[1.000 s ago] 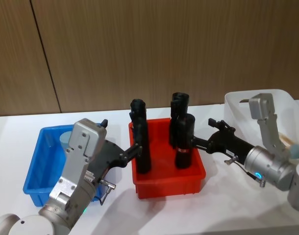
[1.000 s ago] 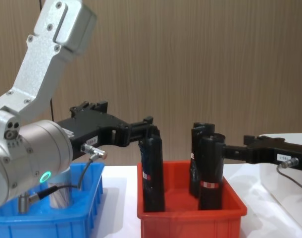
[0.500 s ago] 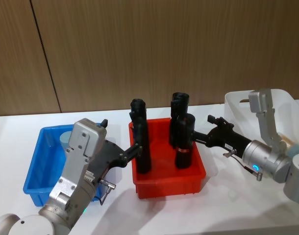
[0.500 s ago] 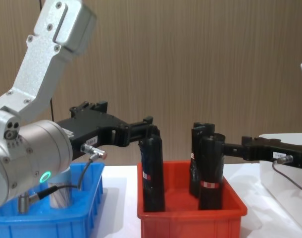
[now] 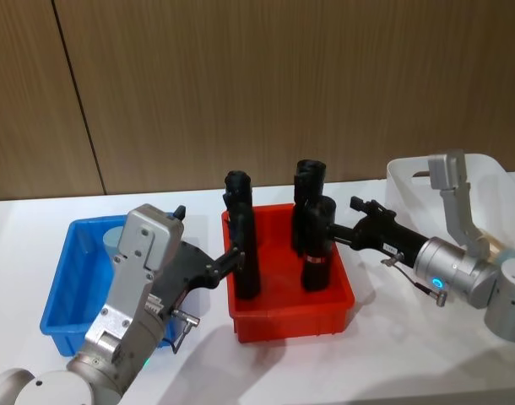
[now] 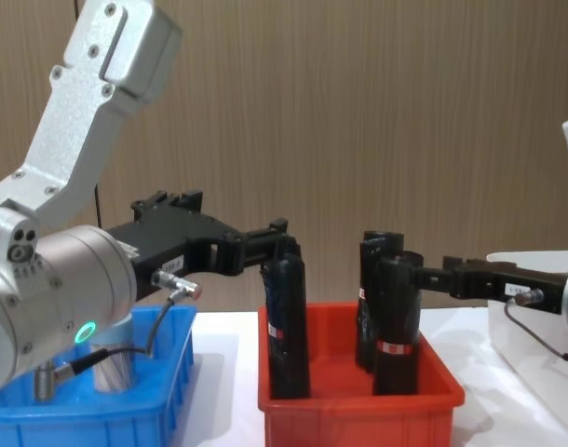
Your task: Pick the cotton swabs from the blue box and place them into the white box.
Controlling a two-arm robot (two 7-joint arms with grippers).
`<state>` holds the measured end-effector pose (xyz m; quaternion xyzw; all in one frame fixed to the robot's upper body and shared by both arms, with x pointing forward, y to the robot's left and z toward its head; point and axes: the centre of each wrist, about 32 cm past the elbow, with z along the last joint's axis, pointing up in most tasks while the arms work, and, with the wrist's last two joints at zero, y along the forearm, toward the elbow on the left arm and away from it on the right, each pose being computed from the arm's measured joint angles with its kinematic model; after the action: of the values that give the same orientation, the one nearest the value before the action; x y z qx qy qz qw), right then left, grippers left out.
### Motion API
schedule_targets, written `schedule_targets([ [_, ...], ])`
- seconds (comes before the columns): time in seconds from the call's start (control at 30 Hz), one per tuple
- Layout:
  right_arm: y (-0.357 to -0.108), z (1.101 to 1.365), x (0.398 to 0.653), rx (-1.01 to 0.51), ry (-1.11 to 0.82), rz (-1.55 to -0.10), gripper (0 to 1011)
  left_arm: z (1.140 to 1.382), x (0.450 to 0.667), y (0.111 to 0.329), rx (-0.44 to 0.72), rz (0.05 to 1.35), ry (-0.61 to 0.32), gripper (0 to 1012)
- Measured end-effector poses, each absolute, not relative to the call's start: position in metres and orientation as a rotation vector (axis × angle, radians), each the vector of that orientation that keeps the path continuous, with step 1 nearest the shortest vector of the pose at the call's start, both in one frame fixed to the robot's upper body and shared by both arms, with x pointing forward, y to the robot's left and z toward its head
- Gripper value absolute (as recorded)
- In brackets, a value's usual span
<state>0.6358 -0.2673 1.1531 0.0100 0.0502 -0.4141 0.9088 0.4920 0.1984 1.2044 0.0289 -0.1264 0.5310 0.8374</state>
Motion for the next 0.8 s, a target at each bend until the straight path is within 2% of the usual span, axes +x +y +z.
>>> schedule_targets([
  [0.8,-0.26,1.15,0.653,0.034,0.104,-0.731,1001,1.204,0.492,0.198,0.061,1.124,-0.268,1004],
])
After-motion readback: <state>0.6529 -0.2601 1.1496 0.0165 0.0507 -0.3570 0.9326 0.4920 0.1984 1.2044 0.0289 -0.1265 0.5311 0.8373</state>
